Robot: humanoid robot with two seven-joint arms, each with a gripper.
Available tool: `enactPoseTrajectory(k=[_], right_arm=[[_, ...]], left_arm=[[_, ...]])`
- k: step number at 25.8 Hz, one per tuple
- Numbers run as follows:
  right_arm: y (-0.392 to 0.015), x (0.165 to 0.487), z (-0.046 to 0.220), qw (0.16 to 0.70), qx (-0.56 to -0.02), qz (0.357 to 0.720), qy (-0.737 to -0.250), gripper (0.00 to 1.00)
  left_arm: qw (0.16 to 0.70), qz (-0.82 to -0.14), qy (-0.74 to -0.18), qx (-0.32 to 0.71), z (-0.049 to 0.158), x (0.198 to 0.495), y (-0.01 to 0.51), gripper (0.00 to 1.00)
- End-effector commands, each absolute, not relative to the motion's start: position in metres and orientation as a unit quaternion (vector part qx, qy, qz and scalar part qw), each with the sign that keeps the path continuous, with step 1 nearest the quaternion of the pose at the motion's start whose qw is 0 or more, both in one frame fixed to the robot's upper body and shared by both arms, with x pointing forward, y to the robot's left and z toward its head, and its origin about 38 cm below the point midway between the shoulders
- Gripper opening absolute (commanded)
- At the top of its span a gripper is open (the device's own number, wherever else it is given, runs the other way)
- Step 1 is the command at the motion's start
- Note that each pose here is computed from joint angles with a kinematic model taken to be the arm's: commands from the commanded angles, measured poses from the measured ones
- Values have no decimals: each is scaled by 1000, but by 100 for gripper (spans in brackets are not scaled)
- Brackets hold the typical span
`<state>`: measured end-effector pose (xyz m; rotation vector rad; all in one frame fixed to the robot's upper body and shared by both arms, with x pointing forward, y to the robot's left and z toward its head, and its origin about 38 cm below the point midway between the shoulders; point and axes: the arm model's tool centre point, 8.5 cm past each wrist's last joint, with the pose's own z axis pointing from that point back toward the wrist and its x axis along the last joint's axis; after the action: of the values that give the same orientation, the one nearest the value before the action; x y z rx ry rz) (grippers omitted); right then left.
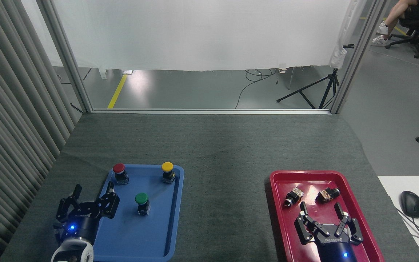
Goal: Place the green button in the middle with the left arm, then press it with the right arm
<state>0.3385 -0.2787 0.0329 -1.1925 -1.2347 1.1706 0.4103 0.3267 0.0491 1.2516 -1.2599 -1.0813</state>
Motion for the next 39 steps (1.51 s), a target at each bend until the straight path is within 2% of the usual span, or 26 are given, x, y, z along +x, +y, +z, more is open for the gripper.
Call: enactPoseTrajectory(k=[1,15,39], right_arm=[[-278,339,33,508,-494,486,-511,99],[-279,339,34,504,-498,481,-516,99],[-279,339,34,505,-500,481,-513,99]], left_arm=[[506,-449,-525,516,49,408,325,100],[501,-461,-519,517,45,398,327,99],[492,-463,-535,507,51,400,323,99]])
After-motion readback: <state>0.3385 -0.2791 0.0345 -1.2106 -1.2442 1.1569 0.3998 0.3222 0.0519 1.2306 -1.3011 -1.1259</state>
